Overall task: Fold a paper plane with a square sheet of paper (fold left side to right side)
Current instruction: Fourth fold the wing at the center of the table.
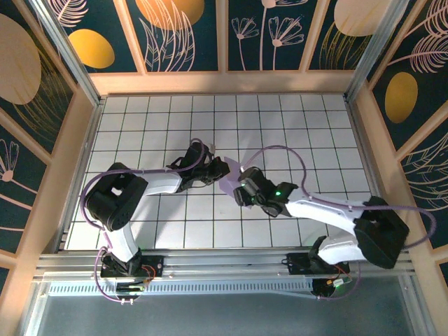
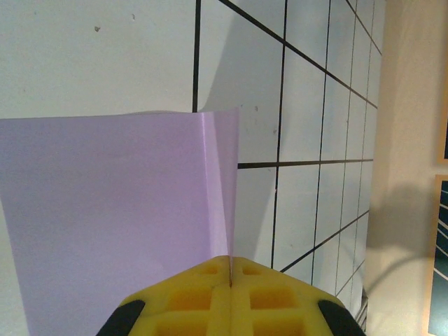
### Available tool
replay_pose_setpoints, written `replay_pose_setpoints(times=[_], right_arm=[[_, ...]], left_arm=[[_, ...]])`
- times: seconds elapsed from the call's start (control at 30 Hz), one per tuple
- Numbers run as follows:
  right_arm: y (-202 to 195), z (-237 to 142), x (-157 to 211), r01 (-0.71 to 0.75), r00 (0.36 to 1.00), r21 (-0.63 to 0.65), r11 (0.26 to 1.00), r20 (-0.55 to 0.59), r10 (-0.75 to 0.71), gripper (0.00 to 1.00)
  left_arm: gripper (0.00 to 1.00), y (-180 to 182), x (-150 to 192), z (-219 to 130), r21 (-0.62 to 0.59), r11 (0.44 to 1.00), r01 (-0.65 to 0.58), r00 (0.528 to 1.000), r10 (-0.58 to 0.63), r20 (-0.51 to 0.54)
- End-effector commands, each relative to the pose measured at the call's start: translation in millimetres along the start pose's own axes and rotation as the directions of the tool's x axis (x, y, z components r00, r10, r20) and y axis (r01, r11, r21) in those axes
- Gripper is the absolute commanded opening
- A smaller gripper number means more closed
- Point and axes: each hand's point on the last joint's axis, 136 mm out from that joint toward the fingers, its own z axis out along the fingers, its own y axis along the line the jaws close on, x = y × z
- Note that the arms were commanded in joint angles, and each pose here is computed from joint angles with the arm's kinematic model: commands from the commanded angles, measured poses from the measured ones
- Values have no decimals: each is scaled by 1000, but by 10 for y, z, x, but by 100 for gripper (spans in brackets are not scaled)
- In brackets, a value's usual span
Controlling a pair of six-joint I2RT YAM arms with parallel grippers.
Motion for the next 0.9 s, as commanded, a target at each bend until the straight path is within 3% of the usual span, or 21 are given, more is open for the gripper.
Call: replay_pose_setpoints(times=[0.0, 0.27, 0.47, 0.7, 0.87], right_arm=[[-80, 31, -57, 28, 999, 156, 987, 12, -30, 62], [41, 257, 40, 97, 995, 234, 967, -42, -90, 59], [-29, 372, 129, 125, 991, 318, 940, -75, -107, 50], [-16, 394, 176, 137, 990, 338, 931, -77, -117, 40], [12, 376, 178, 142, 989, 335, 931, -77, -124, 39]], left_arm=[[0, -16, -33, 24, -23, 1000, 15, 1000, -15, 10], [0, -29, -34, 27, -32, 999, 9, 1000, -8, 8], [0, -18, -22, 44, -41, 999, 2, 1000, -2, 2], [0, 5, -27, 51, -51, 999, 0, 1000, 0, 2], [0, 22, -25, 59, -57, 998, 1, 1000, -1, 1]])
